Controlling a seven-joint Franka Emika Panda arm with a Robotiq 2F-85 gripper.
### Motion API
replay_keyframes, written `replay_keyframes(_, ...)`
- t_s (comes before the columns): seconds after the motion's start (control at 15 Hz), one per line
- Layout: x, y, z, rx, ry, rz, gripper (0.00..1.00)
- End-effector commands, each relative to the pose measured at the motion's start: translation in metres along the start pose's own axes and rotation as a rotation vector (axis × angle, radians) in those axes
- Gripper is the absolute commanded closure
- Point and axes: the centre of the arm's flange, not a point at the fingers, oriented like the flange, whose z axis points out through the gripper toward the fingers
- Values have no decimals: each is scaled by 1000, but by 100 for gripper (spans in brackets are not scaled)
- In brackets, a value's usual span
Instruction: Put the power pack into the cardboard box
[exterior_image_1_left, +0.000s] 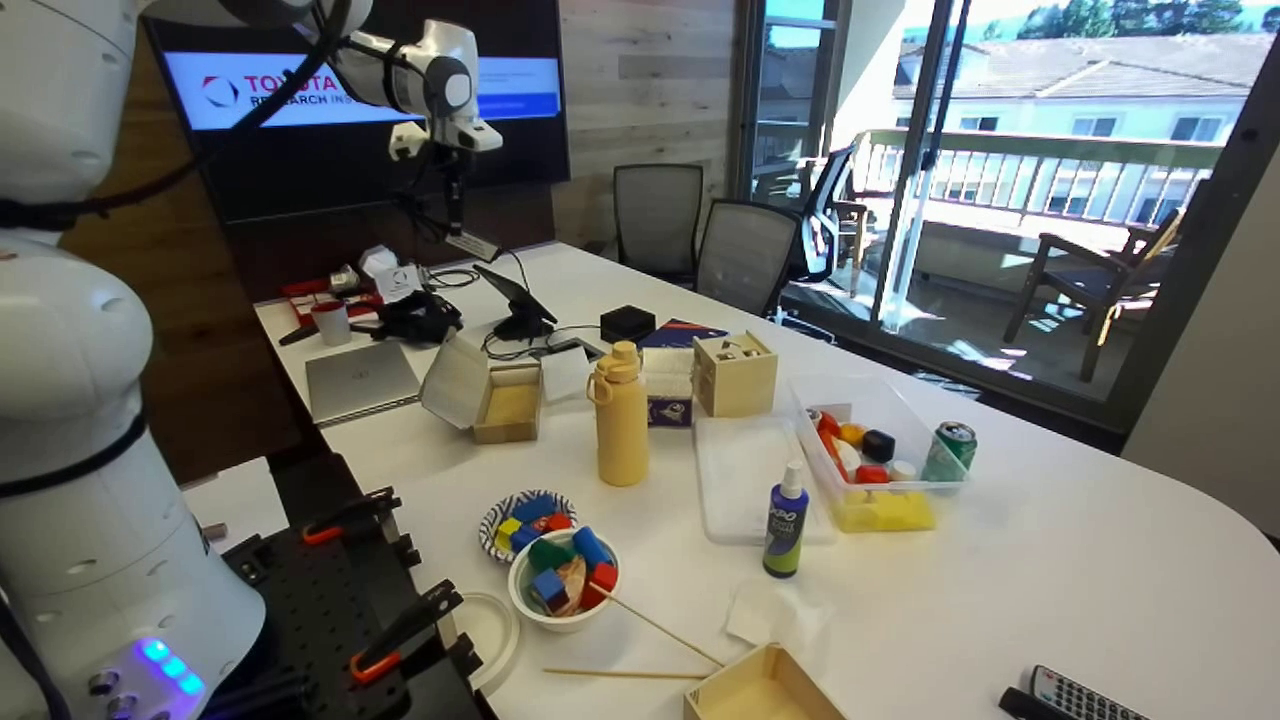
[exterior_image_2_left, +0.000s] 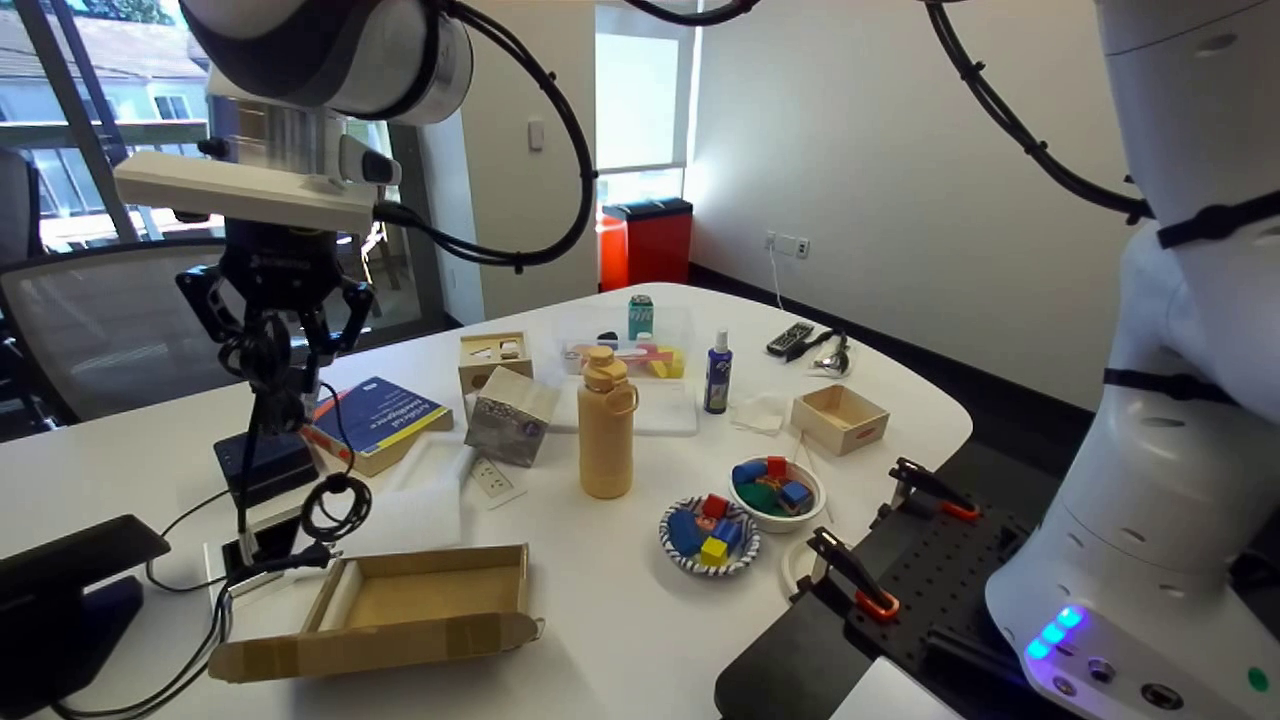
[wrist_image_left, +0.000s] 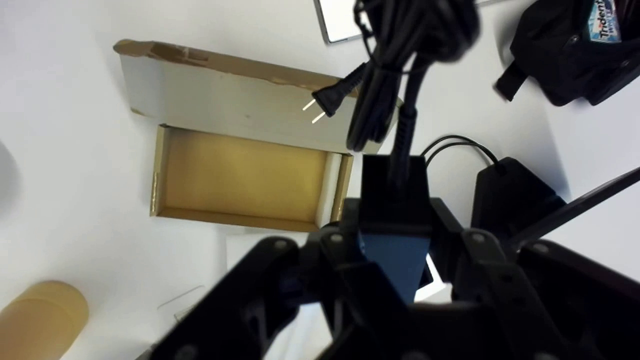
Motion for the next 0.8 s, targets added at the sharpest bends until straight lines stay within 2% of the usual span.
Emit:
replay_keyframes(0.0,2,11,14,20,-81,139,89)
replay_keyframes(0.2,-2,10,38,41,-144,218,89)
replay_keyframes(0.47,-6,15,68,60,-179,347,89)
replay_keyframes(0.73,7,39,103,94,-149,557,89)
